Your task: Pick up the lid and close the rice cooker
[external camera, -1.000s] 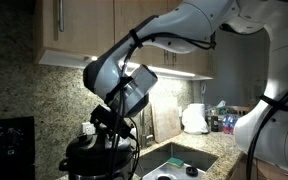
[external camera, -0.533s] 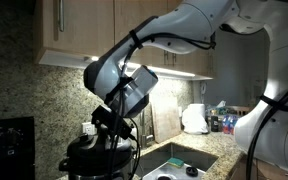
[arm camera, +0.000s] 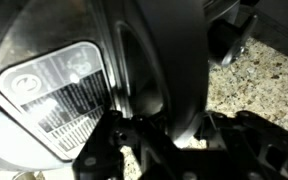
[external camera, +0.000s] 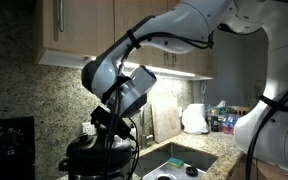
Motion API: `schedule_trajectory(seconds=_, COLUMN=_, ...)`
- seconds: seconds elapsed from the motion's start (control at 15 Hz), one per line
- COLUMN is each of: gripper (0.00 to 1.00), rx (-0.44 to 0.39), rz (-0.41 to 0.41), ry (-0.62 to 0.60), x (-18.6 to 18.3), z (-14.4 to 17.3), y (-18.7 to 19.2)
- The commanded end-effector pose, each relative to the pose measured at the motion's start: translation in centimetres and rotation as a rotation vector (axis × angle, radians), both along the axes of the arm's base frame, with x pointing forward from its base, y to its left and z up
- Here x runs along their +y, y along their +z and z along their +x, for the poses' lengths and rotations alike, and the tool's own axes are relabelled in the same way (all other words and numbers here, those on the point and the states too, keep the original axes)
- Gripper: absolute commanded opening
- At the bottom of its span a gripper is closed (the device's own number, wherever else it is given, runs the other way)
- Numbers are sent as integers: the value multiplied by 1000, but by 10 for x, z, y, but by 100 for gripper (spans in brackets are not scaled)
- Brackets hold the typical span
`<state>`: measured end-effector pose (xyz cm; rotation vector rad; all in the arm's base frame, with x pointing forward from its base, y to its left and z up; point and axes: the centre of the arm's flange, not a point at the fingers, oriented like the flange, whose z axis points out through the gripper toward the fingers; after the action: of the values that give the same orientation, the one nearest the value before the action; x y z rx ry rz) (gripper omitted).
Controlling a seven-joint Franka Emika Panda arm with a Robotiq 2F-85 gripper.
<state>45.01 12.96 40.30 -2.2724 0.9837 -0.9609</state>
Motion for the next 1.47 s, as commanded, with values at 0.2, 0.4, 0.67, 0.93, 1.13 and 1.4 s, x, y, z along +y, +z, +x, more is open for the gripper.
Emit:
schedule_trajectory(seconds=0.2, gripper=0, rx=-88, rz=73, ry=-1, x=21, z=-11, y=24)
schedule_trajectory(seconds=0.4, gripper=0, rx=-25, rz=28, ry=8, x=12, z=4, y=13)
schedule_trajectory(seconds=0.67, gripper=1, rx=3, rz=-5, ry=-14, x=11, z=-4, y=17)
schedule_trajectory(seconds=0.93, gripper=1, rx=-54, rz=-31, ry=-1, x=26, z=-26, y=34)
schedule_trajectory(seconds=1.13, gripper=1, rx=-90, rz=-54, ry=-7, x=25, z=-30, y=52)
schedule_trajectory(seconds=1.4, gripper=1, rx=-98, rz=-81, ry=-11, x=22, z=-37, y=58)
